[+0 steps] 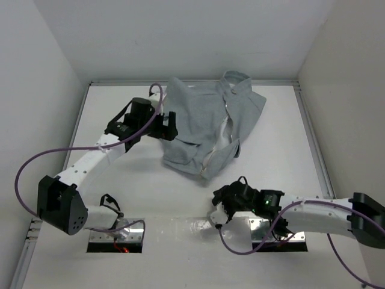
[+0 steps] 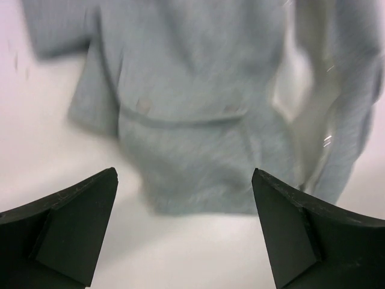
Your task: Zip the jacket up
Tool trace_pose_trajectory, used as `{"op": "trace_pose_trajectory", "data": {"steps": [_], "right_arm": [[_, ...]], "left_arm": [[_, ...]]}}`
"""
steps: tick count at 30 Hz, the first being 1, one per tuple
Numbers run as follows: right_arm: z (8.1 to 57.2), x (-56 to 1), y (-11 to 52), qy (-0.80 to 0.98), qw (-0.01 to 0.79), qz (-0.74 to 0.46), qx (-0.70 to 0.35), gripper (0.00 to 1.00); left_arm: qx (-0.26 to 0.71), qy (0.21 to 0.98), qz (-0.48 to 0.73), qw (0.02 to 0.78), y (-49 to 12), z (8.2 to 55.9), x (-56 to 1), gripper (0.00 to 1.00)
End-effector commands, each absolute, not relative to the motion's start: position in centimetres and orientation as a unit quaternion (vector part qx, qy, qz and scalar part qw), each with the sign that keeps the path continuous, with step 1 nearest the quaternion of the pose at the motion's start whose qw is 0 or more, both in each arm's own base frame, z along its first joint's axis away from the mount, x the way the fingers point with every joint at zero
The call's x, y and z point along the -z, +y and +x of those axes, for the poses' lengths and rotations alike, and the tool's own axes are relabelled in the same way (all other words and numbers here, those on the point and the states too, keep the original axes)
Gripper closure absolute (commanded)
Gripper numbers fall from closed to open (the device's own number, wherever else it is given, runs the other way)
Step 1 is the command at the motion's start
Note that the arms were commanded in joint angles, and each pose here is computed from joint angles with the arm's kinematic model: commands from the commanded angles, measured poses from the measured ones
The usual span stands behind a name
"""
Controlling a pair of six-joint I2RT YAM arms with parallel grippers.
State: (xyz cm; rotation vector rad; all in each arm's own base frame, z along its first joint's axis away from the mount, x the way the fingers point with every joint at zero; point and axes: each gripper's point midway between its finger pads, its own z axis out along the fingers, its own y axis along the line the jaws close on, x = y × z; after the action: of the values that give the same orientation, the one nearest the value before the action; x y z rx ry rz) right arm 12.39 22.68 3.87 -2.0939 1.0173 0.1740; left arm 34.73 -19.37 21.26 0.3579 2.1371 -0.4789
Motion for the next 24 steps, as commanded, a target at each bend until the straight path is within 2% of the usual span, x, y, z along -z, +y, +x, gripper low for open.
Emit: {"op": "trace_pose_trajectory", "data": {"steps": [1,2,3,6,13,24], "right_arm": [[14.6,-8.3,26.6,0.280,0.517,-0.809,0.013,0.47],[14.3,-7.2,26.6,0.264,0.505,-0.821,0.019,0.47],[14.4,-8.6,27.6,0.244,0.547,-0.801,0.025,0.47],[13.7,-8.5,28.3,0.197,0.560,-0.805,0.027,0.47],[13.1,-8.3,29.0,0.148,0.566,-0.810,0.047,0.48],[15.3,-7.4,29.9,0.127,0.565,-0.810,0.087,0.52]], "left_arm": [[0.226,0.887,0.123,0.384,-18.0,31.9,-18.8,0.00],[0.229,0.890,0.116,0.378,-17.7,31.5,-18.5,0.00],[0.229,0.892,0.099,0.377,-17.2,31.8,-18.5,0.00],[0.248,0.894,0.084,0.364,-16.6,31.4,-18.0,0.00],[0.287,0.887,0.072,0.355,-16.7,31.0,-17.8,0.00],[0.319,0.884,0.062,0.335,-17.3,31.7,-17.9,0.00]]}}
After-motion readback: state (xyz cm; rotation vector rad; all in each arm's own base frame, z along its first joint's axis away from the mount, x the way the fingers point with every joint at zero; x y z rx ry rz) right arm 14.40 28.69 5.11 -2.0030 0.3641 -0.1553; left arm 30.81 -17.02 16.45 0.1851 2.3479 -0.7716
